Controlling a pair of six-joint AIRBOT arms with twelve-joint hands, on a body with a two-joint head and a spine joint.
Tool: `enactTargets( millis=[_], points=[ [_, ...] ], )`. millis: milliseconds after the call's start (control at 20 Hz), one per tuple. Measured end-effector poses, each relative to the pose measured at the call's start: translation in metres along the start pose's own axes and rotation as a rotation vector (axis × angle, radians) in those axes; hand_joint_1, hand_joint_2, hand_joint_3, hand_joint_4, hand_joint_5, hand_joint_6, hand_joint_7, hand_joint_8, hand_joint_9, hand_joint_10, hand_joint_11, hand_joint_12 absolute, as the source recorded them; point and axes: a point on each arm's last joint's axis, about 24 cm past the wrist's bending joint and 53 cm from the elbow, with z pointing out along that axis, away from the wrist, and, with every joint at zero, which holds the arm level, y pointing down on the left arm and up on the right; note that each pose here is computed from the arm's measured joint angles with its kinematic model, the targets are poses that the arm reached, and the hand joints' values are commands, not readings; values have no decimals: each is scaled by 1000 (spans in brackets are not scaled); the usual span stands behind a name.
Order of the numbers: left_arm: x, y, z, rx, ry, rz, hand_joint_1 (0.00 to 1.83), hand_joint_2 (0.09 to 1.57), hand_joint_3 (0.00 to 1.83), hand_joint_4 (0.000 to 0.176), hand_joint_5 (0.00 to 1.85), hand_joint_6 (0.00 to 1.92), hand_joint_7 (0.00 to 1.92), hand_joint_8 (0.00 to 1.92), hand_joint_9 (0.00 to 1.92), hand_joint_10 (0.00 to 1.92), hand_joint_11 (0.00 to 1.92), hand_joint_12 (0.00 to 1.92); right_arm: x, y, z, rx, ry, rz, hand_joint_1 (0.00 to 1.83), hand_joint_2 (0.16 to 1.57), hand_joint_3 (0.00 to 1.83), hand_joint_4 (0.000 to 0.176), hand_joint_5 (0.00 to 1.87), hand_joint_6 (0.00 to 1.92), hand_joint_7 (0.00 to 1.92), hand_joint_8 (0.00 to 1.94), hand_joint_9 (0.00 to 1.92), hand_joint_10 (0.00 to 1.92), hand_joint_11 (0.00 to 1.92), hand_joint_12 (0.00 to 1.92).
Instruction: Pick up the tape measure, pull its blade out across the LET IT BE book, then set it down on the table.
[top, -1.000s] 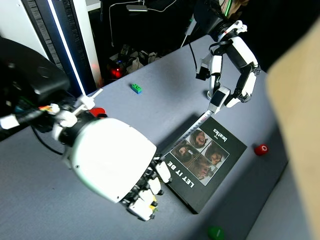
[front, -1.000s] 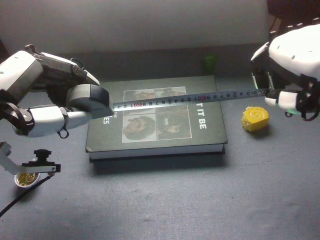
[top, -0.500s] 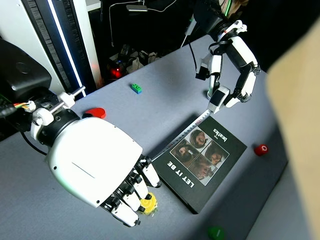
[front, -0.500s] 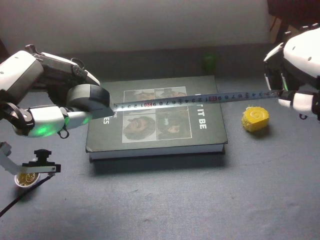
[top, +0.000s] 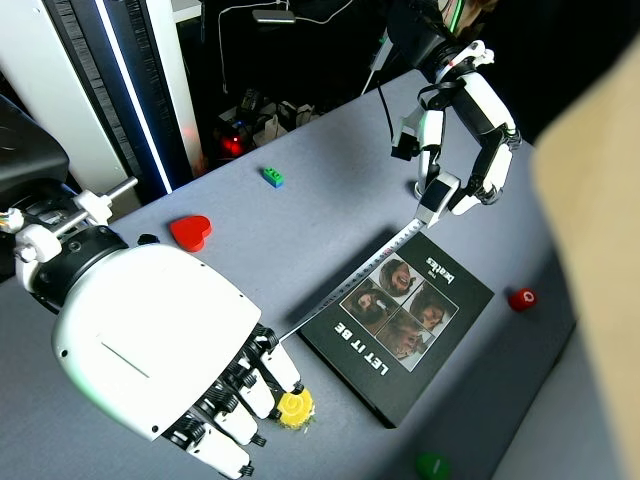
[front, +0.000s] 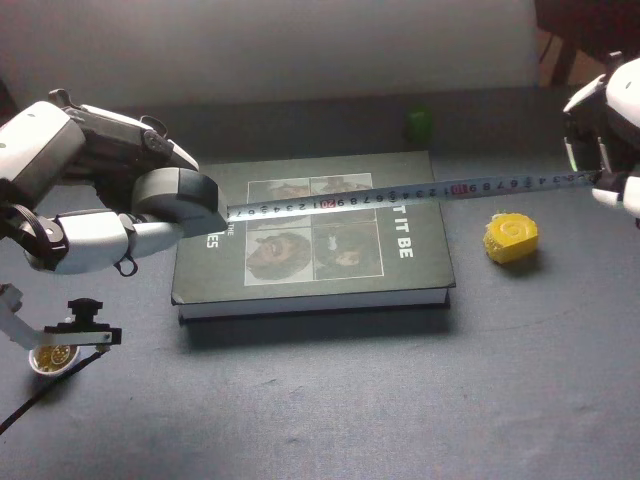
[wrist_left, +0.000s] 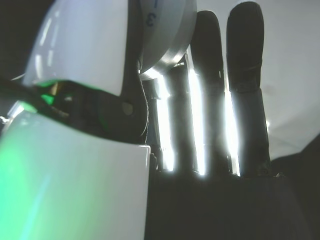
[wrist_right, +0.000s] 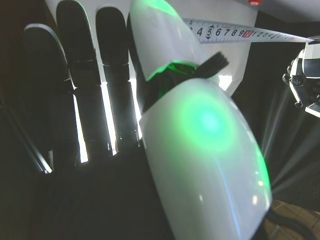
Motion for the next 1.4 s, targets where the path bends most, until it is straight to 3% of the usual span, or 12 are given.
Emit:
enactTargets(
  millis=[750,1400],
  points=[
    [-1,0,0,-1,-2,-1,1390,1067,0,0,1106,580,1164,748,891,1222,791,1135,-14,-21,-10,29,-16,-21,1183,1190,0,0,765,1324,925,1092,873,806,657,1394],
    [0,0,-1,-1,1,-2,1389,1067,0,0,1107,580,1165,755,886,1220,797,1135,-12,-21,-11,31,-12,-22,1183,1189,0,0,765,1323,928,1089,852,815,650,1399]
  ],
)
